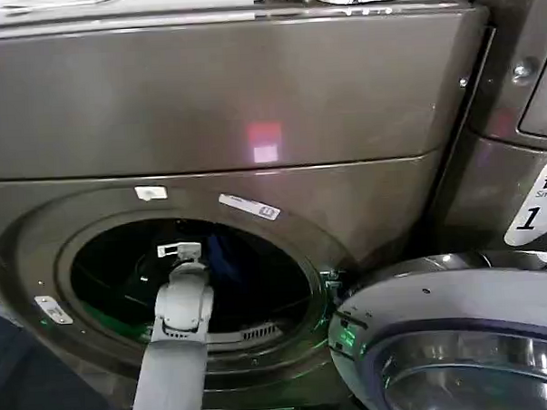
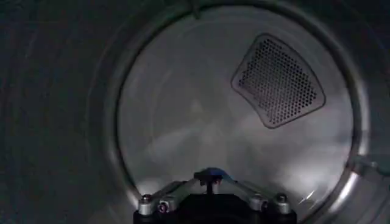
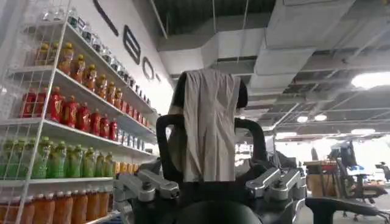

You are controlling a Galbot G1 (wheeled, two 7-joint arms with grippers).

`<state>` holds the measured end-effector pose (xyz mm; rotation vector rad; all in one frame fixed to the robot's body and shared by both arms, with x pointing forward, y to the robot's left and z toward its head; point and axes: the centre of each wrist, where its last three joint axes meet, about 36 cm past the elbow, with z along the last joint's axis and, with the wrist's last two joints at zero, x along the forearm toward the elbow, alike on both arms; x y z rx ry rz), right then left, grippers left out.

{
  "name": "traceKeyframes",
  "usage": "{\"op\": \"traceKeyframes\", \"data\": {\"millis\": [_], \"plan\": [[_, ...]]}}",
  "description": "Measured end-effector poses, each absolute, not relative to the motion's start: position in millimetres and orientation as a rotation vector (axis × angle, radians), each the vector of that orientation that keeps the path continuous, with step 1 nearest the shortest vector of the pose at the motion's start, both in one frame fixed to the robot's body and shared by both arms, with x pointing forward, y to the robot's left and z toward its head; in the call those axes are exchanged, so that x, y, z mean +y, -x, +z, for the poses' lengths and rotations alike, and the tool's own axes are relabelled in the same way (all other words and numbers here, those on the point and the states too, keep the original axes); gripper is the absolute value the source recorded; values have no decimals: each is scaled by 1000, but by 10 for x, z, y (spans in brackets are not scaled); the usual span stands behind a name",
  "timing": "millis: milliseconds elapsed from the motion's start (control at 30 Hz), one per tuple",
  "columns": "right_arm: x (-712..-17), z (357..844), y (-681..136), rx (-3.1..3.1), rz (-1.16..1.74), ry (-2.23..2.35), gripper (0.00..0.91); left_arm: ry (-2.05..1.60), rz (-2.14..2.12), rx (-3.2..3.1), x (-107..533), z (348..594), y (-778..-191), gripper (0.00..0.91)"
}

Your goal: Grasp the clothes from the dryer.

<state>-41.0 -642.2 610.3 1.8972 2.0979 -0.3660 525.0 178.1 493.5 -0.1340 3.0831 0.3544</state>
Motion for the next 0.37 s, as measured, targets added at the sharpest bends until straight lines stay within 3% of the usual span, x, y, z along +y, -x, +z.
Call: {"op": "traceKeyframes", "data": {"millis": [367], "plan": [[-6403, 6193, 410, 2086, -337, -1950, 907, 150, 327, 3091, 1784, 4921, -5225, 0]]}}
